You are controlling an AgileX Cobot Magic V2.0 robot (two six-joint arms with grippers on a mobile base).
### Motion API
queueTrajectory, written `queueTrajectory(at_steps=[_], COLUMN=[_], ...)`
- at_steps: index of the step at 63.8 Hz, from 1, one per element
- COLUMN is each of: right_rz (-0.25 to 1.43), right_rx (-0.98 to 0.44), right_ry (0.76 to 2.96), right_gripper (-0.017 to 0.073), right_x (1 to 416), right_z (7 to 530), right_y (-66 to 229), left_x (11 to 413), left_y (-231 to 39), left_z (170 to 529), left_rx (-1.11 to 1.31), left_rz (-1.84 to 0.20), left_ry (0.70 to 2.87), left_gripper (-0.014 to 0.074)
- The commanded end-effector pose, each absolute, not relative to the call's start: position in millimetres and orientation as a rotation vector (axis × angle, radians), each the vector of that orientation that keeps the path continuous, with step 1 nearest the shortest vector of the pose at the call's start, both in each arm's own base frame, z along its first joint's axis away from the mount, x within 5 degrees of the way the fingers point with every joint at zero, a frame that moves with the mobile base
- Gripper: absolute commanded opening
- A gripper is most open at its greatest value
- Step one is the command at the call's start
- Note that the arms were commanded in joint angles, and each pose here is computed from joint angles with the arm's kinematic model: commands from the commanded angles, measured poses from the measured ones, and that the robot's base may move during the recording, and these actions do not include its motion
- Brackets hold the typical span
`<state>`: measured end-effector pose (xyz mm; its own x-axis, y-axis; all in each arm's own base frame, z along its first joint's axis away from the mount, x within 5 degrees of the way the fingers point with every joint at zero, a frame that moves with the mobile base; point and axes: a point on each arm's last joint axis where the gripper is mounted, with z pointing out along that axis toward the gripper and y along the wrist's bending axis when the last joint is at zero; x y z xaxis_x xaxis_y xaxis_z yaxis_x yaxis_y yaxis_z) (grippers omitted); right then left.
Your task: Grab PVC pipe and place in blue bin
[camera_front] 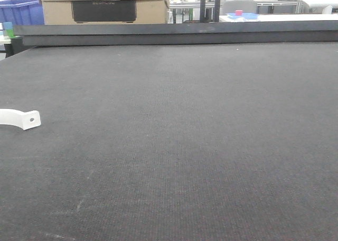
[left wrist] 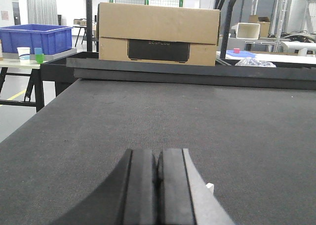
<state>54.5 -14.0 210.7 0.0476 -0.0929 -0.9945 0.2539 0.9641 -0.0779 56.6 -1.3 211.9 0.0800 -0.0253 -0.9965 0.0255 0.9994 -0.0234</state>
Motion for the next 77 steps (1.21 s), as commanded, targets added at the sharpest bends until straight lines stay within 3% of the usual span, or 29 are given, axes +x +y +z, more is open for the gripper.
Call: queueTrajectory(at_steps=[1,59,77], right_rz=[-0.277,-0.277,-0.282], right_rx=[0.126,0.126,0.141], right_ry=[1.477,1.472,1.214], right_gripper=[-0.0168,-0.0168,-0.0168], right_x=[54.3,54.2,46.2], right_z=[213.9,214.3,249.7], right_y=[-14.2,-14.2,-14.0], left_x=[56.0,56.0,52.0], left_y=[-1.2,-1.2,-1.2], left_z=[214.8,214.8,236.3], left_rx=[-0.001,-0.001,-0.004], left_rz=[-0.037,-0.037,-0.044], left_ry=[1.466,1.466,1.319], left_gripper=[-0.0111,-0.0111,-0.0111])
